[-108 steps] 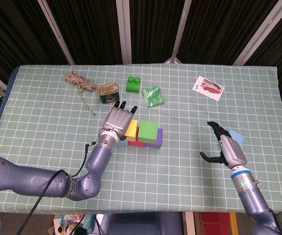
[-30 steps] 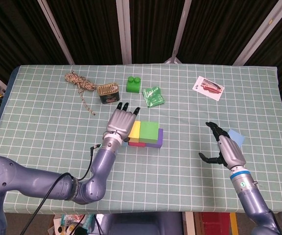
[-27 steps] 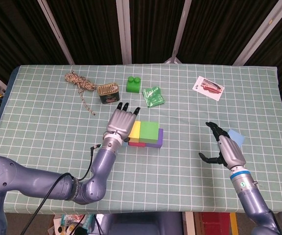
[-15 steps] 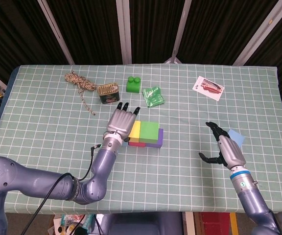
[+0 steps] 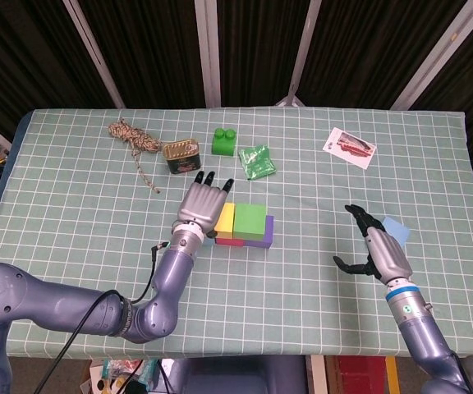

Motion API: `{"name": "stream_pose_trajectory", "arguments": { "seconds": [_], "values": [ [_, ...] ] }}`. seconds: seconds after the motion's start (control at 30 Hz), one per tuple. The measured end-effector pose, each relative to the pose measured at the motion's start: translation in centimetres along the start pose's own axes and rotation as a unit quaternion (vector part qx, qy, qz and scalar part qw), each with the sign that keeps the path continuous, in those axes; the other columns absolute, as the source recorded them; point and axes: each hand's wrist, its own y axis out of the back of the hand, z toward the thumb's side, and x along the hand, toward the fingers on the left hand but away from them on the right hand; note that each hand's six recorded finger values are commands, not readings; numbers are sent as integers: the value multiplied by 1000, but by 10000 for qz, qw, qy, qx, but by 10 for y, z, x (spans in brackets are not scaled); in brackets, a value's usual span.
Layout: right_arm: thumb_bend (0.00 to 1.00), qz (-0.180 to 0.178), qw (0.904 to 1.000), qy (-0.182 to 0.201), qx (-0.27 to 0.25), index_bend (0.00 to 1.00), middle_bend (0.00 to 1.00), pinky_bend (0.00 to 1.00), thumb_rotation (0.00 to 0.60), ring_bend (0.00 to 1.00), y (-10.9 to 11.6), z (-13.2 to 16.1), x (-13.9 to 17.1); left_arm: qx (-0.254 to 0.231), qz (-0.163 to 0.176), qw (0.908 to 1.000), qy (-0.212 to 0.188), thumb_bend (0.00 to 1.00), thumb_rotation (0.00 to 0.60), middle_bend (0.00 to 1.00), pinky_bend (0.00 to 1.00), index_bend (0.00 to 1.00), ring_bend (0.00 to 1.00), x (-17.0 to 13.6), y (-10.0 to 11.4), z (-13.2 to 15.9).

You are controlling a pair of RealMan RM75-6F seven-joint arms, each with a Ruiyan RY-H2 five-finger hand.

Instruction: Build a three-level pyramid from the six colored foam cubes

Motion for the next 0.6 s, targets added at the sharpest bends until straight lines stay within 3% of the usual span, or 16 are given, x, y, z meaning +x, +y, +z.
{"name": "stream_pose_trajectory", "arguments": {
  "seconds": [0.6],
  "values": [
    [313,-4,10000,-20,26,0,0,0,600,0,-1,-1,-1,-44,8,10000,63,192,600,214,45,21,31,-2,2,-10]
  ]
}}
